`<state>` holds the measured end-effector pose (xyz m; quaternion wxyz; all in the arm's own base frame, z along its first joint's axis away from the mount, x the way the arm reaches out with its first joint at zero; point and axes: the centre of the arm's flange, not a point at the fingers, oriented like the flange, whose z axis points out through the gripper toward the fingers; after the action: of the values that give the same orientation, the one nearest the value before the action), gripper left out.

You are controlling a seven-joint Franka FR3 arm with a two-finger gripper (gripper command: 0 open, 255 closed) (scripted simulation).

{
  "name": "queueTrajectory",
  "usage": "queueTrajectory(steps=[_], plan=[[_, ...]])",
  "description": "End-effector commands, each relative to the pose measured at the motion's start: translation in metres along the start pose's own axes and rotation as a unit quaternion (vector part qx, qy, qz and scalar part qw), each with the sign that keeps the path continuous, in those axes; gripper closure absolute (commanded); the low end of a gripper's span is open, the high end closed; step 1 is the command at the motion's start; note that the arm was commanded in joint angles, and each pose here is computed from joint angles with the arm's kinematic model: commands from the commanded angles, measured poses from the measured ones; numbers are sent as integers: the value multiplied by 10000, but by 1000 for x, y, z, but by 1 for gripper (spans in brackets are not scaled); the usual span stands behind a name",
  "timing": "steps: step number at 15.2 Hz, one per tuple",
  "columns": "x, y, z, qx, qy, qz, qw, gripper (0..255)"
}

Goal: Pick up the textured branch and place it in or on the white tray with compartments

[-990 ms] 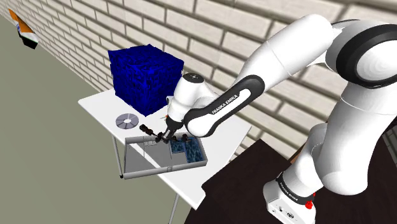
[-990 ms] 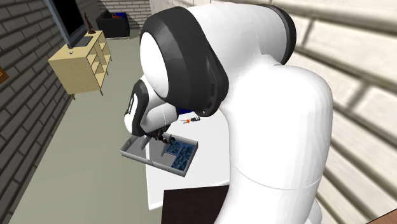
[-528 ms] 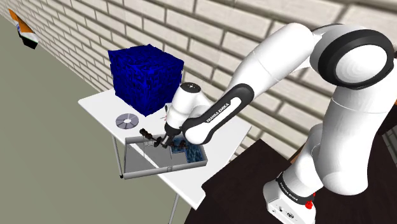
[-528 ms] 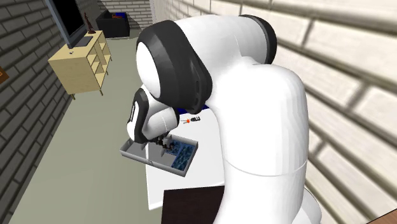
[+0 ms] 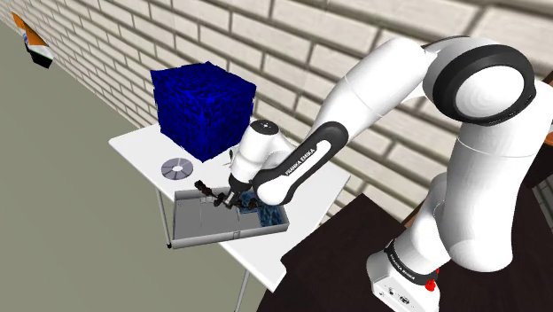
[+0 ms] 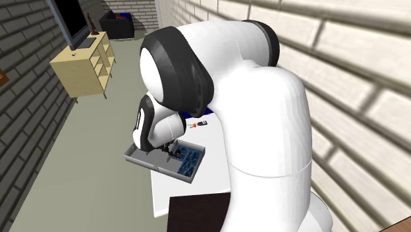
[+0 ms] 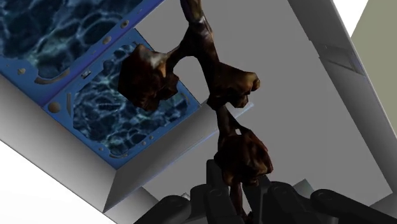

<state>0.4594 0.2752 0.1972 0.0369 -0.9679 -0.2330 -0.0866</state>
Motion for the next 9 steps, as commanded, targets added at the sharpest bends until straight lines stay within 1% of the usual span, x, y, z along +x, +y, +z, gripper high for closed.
queueTrajectory(steps=[1,2,3,8,9], plan=[[-2,0,4,2,-37,-5,10000,255],[-2,0,4,2,-37,-5,10000,255],[-2,0,3,2,-37,-5,10000,0],[-2,0,4,2,-37,-5,10000,0],[-2,0,-10,2,-37,-5,10000,0]])
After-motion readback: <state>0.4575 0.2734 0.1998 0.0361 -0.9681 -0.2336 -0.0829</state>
